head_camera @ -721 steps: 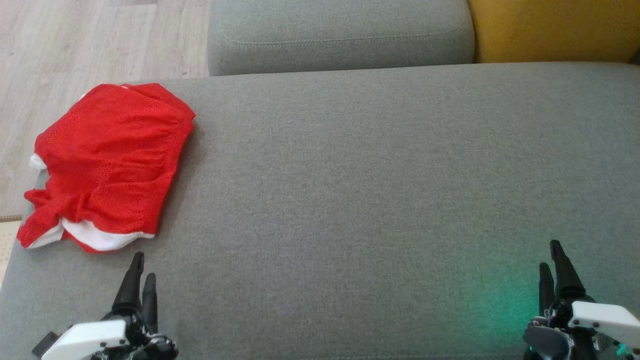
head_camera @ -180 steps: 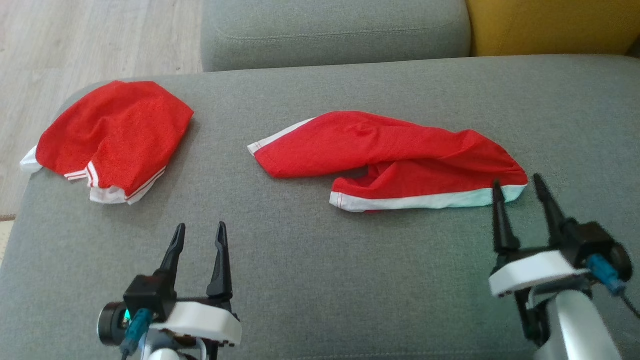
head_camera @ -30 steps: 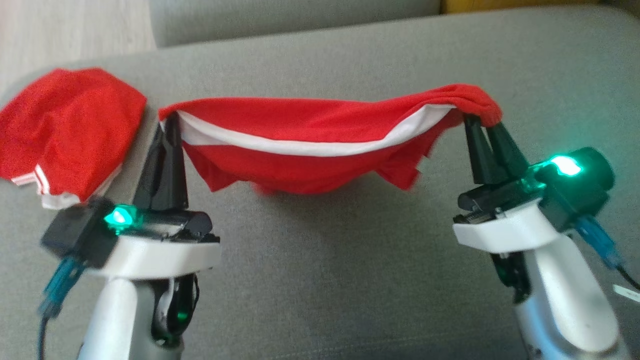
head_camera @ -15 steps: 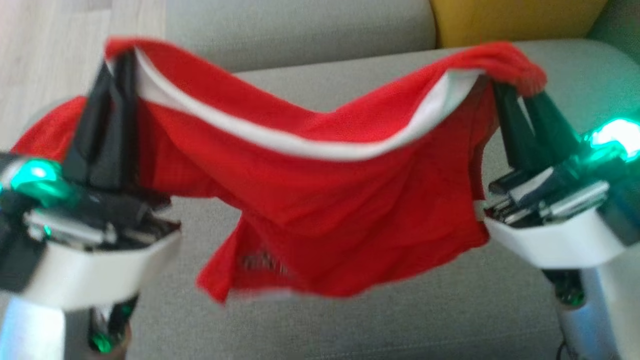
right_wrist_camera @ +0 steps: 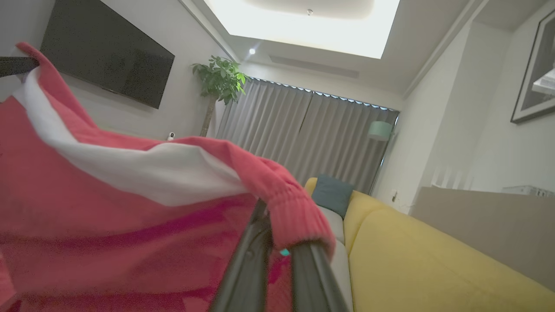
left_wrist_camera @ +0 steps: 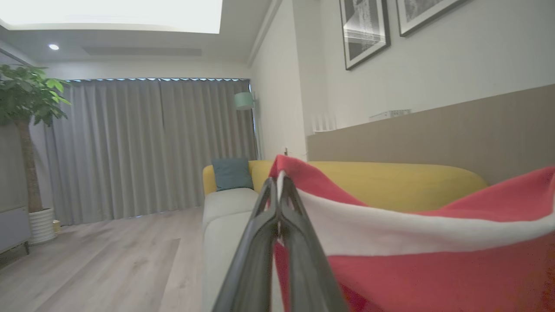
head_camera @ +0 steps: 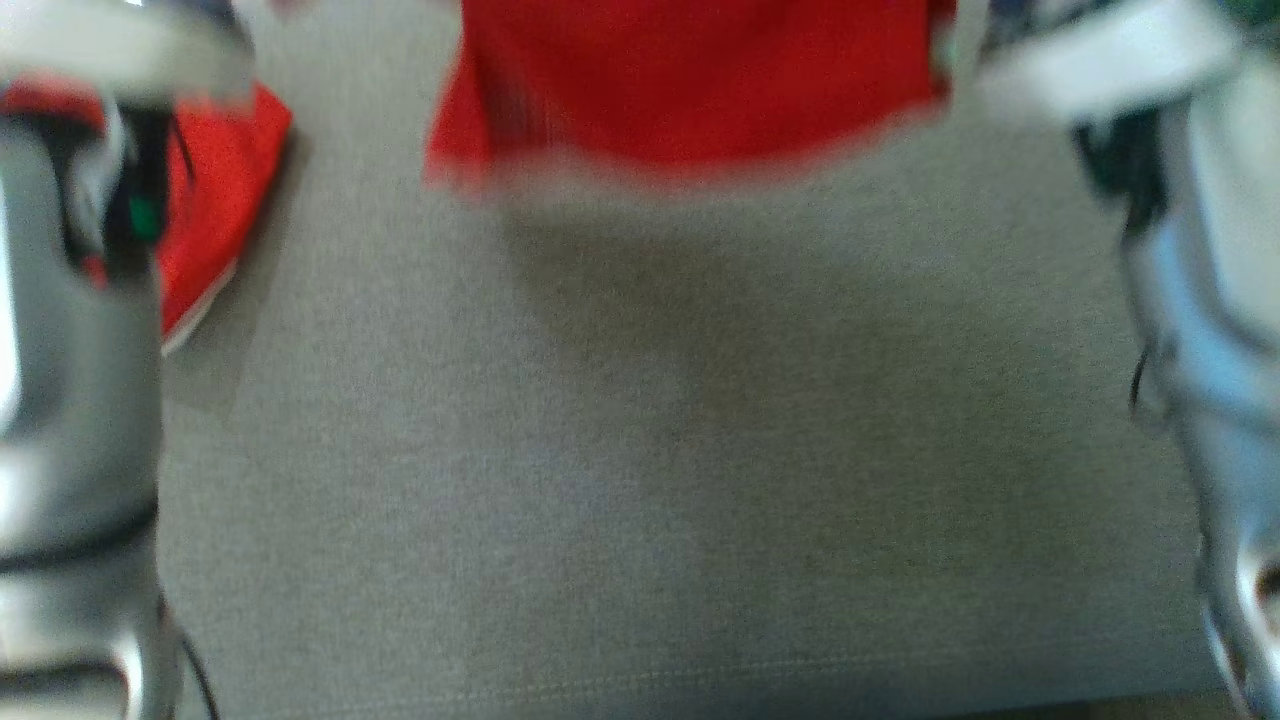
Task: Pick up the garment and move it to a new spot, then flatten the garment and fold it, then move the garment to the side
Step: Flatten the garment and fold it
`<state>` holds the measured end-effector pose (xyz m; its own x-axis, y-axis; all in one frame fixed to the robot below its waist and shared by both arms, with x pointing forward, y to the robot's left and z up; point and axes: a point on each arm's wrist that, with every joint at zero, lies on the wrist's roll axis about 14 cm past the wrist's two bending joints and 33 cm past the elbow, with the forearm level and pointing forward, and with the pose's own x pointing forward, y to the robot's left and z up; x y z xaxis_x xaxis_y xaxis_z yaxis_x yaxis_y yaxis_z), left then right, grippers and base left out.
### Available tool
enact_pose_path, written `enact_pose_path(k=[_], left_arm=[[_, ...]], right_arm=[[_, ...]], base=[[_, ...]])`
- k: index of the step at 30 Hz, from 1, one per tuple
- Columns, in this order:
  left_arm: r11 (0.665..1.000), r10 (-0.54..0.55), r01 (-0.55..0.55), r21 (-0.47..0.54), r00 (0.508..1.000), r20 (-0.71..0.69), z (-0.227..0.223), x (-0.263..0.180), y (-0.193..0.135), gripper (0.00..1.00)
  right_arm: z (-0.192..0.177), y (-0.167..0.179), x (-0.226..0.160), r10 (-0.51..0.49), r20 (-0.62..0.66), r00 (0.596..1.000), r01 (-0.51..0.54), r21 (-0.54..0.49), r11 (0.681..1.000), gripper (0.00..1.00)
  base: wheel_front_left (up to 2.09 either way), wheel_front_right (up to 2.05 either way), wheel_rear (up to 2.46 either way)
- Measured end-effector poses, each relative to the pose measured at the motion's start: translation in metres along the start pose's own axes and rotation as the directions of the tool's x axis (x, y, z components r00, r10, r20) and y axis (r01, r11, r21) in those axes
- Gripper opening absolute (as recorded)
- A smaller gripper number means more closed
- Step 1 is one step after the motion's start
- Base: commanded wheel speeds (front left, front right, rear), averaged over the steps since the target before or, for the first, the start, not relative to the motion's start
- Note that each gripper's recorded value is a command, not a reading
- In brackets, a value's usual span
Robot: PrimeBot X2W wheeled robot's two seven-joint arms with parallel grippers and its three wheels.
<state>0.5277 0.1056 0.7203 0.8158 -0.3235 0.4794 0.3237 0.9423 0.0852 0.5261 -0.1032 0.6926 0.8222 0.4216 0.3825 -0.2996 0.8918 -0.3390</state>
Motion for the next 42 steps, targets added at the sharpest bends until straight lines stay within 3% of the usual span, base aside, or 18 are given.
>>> enact_pose_path(k=[5,9,10,13,18,25,35,42], left_arm=[[1.000,0.008,-0.009,0.028,1.000,0.018,-0.019,0.036,0.011,0.00],[1.000,0.020,-0.021,-0.014,0.997,-0.075,-0.079,0.041,0.010,0.00],[0.998,0.031,-0.040,-0.054,0.986,-0.161,-0.122,0.030,0.007,0.00],[0.994,0.038,-0.068,-0.090,0.952,-0.304,-0.184,-0.002,0.006,0.00],[0.976,0.068,-0.154,-0.151,0.883,-0.464,-0.246,-0.062,0.007,0.00],[0.955,0.077,-0.200,-0.221,0.883,-0.464,-0.238,-0.095,-0.001,0.00],[0.931,0.137,-0.247,-0.270,0.919,-0.370,-0.164,-0.153,-0.016,0.00],[0.928,0.150,-0.250,-0.276,0.929,-0.338,-0.108,-0.203,-0.040,0.00]], right_arm=[[-0.025,-0.010,0.041,-0.005,-0.009,1.000,0.005,-0.059,0.998,0.00],[-0.095,0.007,0.050,0.032,-0.158,0.987,-0.042,-0.062,0.997,0.00],[-0.139,0.023,0.040,0.057,-0.256,0.965,-0.065,-0.024,0.998,0.00],[-0.194,0.047,0.018,0.101,-0.378,0.920,-0.093,0.037,0.995,0.00],[-0.241,0.082,-0.021,0.153,-0.470,0.869,-0.089,0.157,0.984,0.00],[-0.236,0.088,-0.058,0.131,-0.479,0.868,0.001,0.265,0.964,0.00],[-0.188,0.100,-0.113,0.118,-0.438,0.891,0.055,0.363,0.930,0.00],[-0.147,0.102,-0.159,0.093,-0.416,0.904,0.076,0.374,0.924,0.00]], base=[[0.00,0.00,0.00],[0.00,0.00,0.00],[0.00,0.00,0.00],[0.00,0.00,0.00],[0.00,0.00,0.00],[0.00,0.00,0.00],[0.00,0.00,0.00],[0.00,0.00,0.00]])
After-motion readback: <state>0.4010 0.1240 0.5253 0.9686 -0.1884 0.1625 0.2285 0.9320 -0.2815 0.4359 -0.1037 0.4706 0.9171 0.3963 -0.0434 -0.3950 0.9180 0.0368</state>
